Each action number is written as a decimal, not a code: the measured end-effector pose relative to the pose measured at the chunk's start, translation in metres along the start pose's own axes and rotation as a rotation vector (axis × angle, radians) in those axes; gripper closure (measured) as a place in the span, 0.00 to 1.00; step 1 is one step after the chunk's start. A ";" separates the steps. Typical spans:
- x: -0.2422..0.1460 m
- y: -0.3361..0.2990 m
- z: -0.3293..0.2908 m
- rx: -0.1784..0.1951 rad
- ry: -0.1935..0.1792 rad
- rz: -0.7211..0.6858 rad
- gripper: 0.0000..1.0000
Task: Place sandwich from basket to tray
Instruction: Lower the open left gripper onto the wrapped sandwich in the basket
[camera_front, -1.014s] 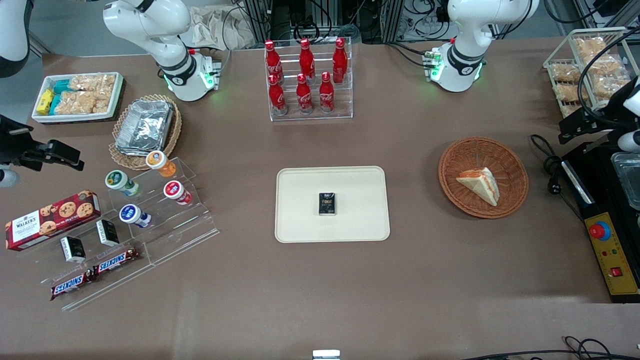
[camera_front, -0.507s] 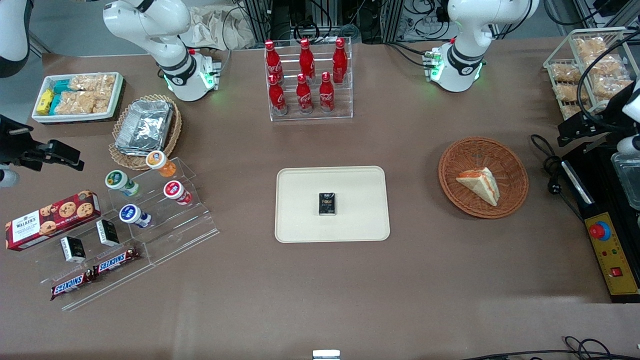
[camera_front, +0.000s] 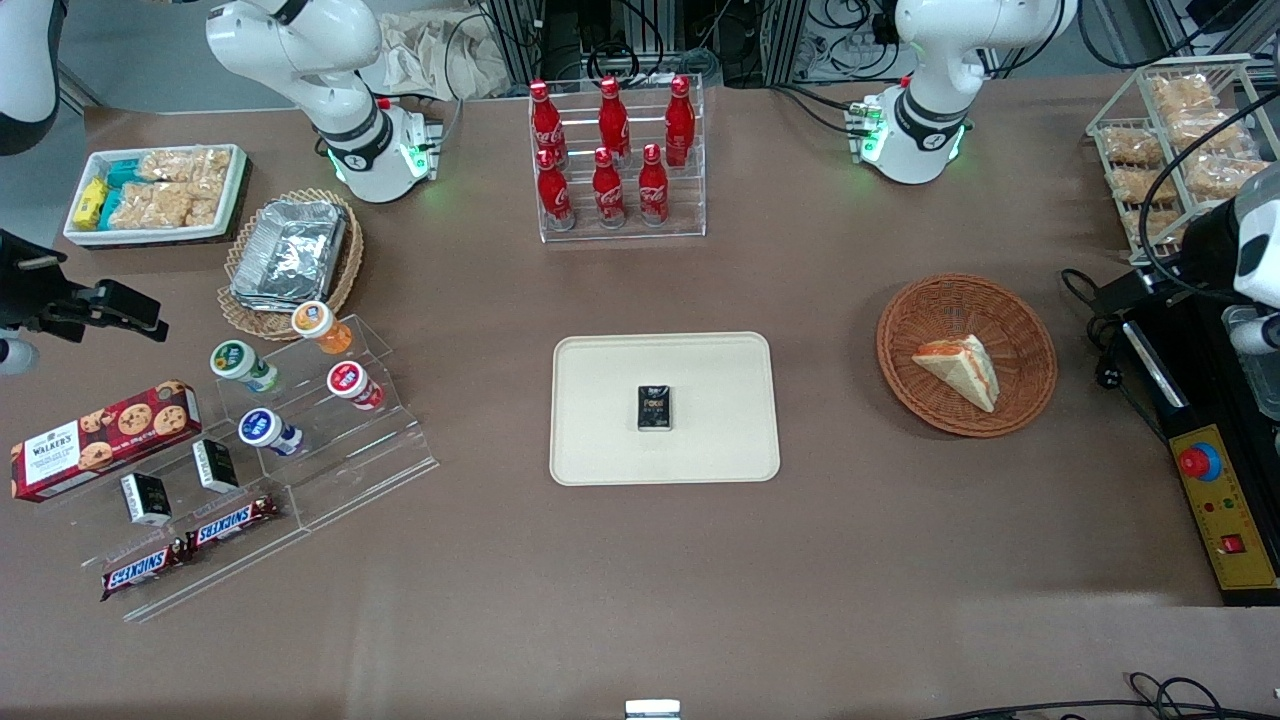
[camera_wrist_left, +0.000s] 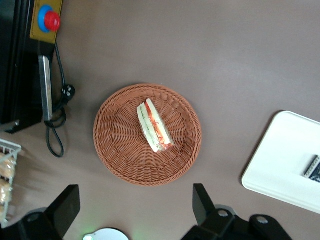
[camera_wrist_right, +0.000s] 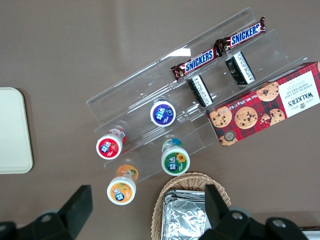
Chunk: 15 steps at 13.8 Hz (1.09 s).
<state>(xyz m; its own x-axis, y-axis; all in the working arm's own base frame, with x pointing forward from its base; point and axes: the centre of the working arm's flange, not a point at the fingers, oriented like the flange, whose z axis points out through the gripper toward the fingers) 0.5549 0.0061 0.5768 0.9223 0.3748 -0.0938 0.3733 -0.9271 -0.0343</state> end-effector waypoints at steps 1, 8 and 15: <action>0.002 0.002 0.011 -0.004 0.010 -0.033 0.00; -0.005 0.009 0.125 -0.031 0.051 -0.340 0.00; -0.027 0.024 0.206 -0.010 0.023 -0.369 0.00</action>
<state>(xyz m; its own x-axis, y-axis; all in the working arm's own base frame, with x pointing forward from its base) 0.5187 -0.0272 0.3735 0.7273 0.6842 -0.0542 0.6823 -0.7293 -0.0517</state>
